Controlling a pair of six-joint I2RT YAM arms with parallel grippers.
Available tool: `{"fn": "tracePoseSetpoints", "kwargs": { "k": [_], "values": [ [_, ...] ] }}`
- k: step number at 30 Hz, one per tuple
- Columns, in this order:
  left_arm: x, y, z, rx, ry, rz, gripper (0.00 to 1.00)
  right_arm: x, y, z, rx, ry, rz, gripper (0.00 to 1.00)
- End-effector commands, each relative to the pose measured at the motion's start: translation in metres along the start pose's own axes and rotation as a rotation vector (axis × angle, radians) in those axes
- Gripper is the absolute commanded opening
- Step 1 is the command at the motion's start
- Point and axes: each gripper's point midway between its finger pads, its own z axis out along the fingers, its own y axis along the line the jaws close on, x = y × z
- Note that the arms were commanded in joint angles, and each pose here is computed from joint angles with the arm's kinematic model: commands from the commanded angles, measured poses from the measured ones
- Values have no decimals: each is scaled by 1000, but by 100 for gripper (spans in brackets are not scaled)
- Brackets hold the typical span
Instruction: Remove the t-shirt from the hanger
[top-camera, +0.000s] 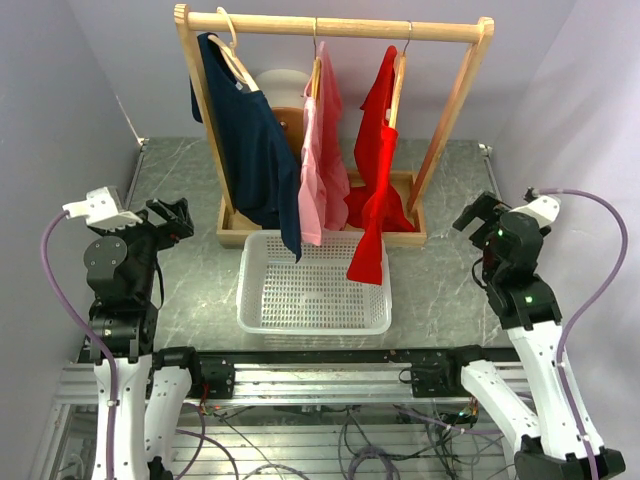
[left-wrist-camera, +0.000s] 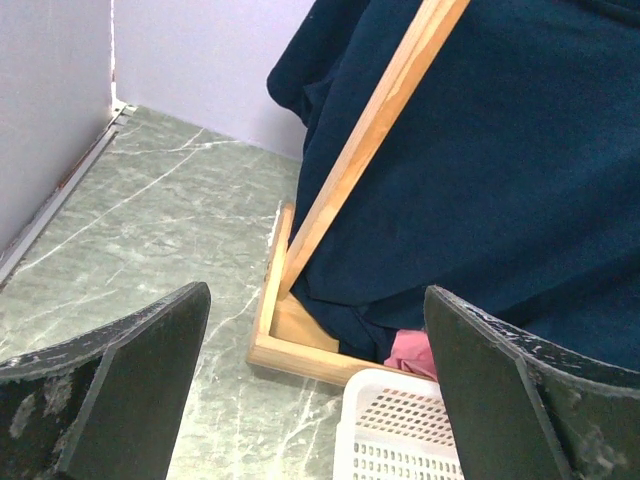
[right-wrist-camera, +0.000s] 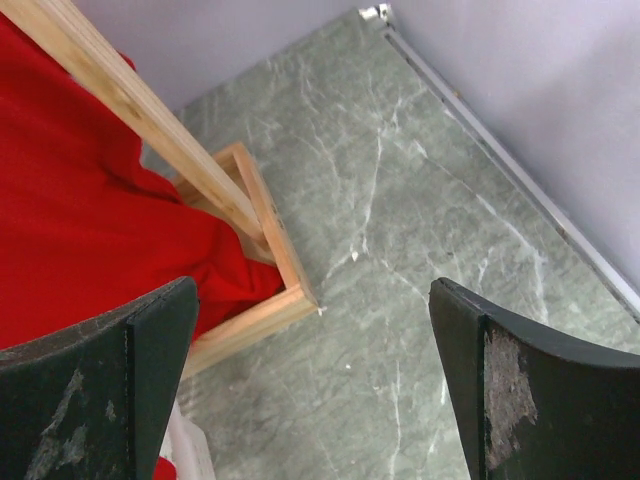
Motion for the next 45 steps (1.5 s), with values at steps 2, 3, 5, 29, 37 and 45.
{"fn": "tracePoseSetpoints", "kwargs": {
  "k": [2, 3, 5, 29, 37, 45],
  "values": [
    [-24, -5, 0, -12, -52, -16, 99, -26, 1, -12, -29, -114, 60, 100],
    [-28, -9, 1, 5, -52, -14, 99, -26, 2, -13, -35, -108, 65, 100],
    [-36, -22, 4, 63, -51, 5, 99, -23, 2, -11, -25, -94, 94, 100],
    [-165, -109, 21, 299, -151, -154, 85, -40, 86, 1, -398, -93, -11, 98],
    [-139, -132, 53, 314, -65, -130, 83, -55, 93, -9, -440, -121, -22, 98],
    [-132, -169, 79, 256, -60, -63, 82, -74, 82, -20, -403, -173, -48, 97]
  ]
}}
